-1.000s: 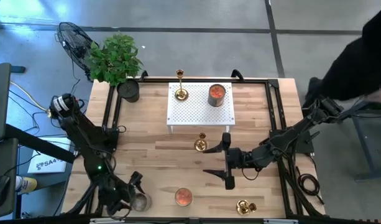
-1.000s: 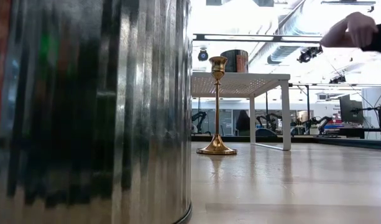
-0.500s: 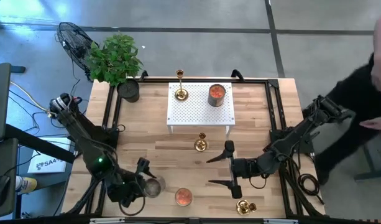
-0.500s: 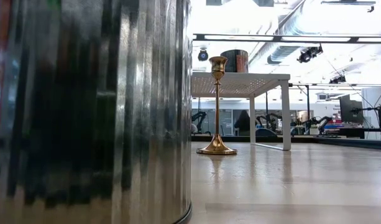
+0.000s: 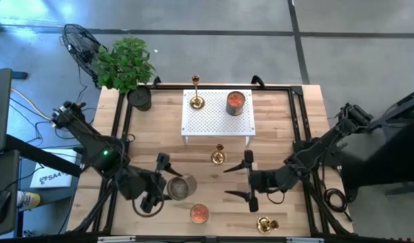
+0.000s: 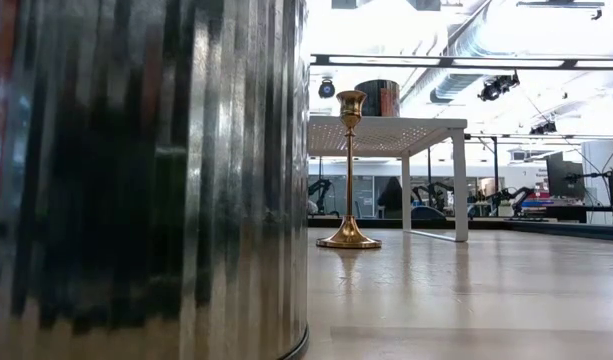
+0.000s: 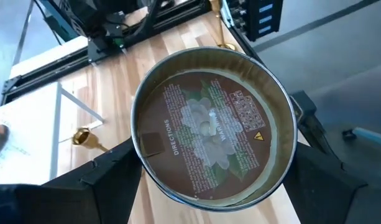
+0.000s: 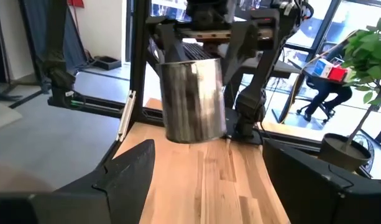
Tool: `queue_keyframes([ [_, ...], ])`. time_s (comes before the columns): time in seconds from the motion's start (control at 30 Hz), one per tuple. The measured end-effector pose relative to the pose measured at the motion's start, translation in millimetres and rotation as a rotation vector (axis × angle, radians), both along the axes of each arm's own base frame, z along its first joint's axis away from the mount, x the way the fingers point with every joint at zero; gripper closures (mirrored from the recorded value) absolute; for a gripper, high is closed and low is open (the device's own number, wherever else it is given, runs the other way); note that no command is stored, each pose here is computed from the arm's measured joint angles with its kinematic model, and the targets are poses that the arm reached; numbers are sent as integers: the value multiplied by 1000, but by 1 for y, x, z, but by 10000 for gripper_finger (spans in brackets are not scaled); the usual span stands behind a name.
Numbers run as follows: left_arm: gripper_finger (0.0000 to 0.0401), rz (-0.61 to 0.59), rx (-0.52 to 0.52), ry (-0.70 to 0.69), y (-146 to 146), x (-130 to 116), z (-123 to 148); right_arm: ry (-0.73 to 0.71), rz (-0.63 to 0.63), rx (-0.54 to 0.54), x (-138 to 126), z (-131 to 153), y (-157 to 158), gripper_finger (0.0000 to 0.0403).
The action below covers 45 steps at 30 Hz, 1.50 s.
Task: Pick & Place candle stick holders
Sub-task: Put the brown candle on the shelf
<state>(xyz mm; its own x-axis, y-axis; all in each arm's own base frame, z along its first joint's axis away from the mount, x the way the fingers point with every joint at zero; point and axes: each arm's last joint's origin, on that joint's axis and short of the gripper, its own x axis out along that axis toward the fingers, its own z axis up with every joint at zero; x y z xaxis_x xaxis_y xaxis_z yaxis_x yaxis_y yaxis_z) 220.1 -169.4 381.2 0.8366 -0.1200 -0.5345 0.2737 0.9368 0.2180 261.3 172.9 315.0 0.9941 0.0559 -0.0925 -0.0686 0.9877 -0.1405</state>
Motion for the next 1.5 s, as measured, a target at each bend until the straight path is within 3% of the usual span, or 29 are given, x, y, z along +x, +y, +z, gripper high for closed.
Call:
queue_keyframes([
  [0.17,79,17,9,5,11,8,1,-1,15,-28,0,0,0,109],
  [0.47,79,19,-7,23,28,20,1,8,92,29,0,0,3,109],
  [1.03,79,26,-15,1,30,25,2,7,94,30,0,0,3,109],
  [1.33,79,-11,36,-4,31,25,2,-32,57,50,3,4,-2,109],
  [1.5,79,-23,56,-5,31,25,2,-13,-82,86,4,2,-7,109],
])
